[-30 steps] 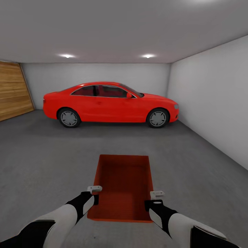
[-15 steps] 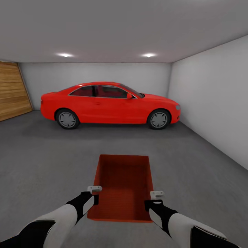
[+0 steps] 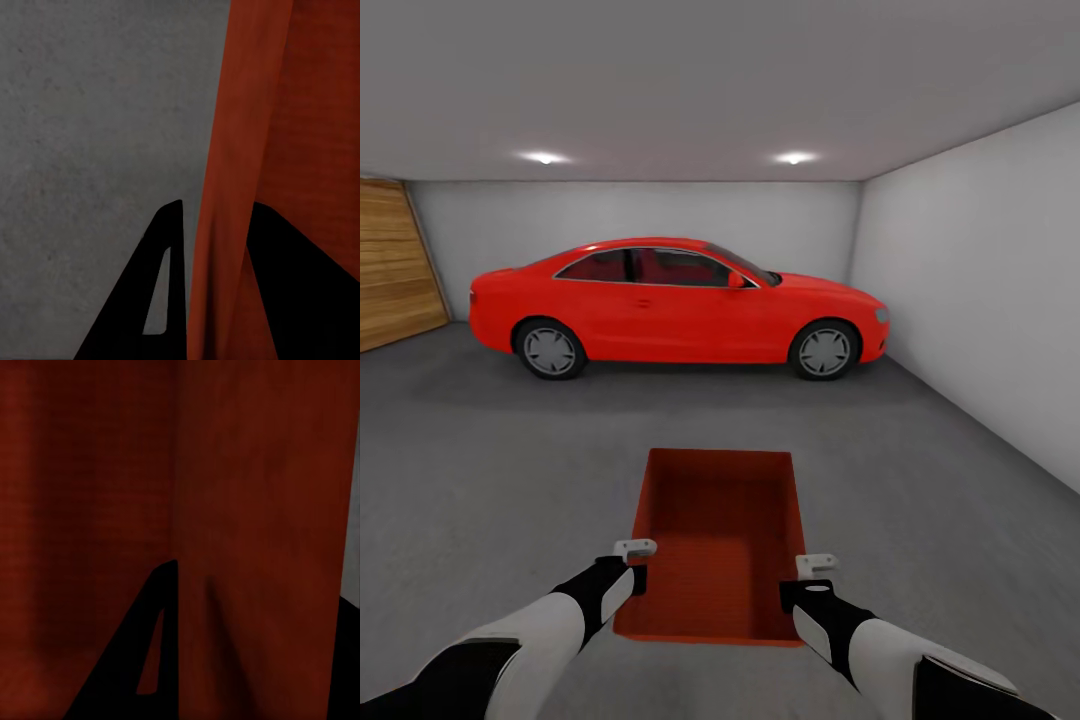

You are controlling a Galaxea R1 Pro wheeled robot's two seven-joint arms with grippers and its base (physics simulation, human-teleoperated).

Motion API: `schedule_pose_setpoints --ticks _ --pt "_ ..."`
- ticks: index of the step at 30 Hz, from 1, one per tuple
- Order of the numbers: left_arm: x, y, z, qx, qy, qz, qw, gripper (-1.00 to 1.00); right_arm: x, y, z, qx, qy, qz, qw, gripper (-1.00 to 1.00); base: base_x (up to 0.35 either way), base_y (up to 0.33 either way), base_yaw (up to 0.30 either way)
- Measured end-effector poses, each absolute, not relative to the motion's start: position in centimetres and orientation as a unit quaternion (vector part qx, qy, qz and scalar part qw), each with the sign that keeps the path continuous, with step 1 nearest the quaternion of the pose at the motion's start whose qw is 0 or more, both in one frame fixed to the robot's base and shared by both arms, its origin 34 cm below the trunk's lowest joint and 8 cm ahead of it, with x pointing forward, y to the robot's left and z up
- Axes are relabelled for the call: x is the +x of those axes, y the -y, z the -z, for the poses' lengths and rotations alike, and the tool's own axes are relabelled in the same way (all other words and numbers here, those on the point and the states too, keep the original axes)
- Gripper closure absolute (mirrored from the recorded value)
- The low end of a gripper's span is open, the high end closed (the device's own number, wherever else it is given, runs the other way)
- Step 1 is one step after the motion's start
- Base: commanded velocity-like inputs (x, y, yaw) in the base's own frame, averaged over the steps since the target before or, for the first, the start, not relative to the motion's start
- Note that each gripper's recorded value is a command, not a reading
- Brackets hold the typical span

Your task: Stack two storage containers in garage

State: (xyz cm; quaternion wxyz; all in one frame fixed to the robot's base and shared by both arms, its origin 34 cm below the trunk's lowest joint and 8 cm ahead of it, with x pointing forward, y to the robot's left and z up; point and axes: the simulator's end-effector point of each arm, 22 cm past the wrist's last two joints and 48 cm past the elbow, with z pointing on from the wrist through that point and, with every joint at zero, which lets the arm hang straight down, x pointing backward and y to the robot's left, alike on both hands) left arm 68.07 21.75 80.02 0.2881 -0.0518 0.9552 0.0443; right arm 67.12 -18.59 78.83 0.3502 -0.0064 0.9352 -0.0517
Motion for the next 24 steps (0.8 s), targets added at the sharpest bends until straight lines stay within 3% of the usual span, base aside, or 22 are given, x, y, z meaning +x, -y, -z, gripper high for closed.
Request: schedule_pose_setpoints --ticks 24 --pt "68.07 -21.74 -80.03 -0.052 -0.955 -0.044 0.288 1.00 67.12 18.60 -78.83 -0.006 -0.935 0.052 0.350 1.00 0.323 0.000 -0.022"
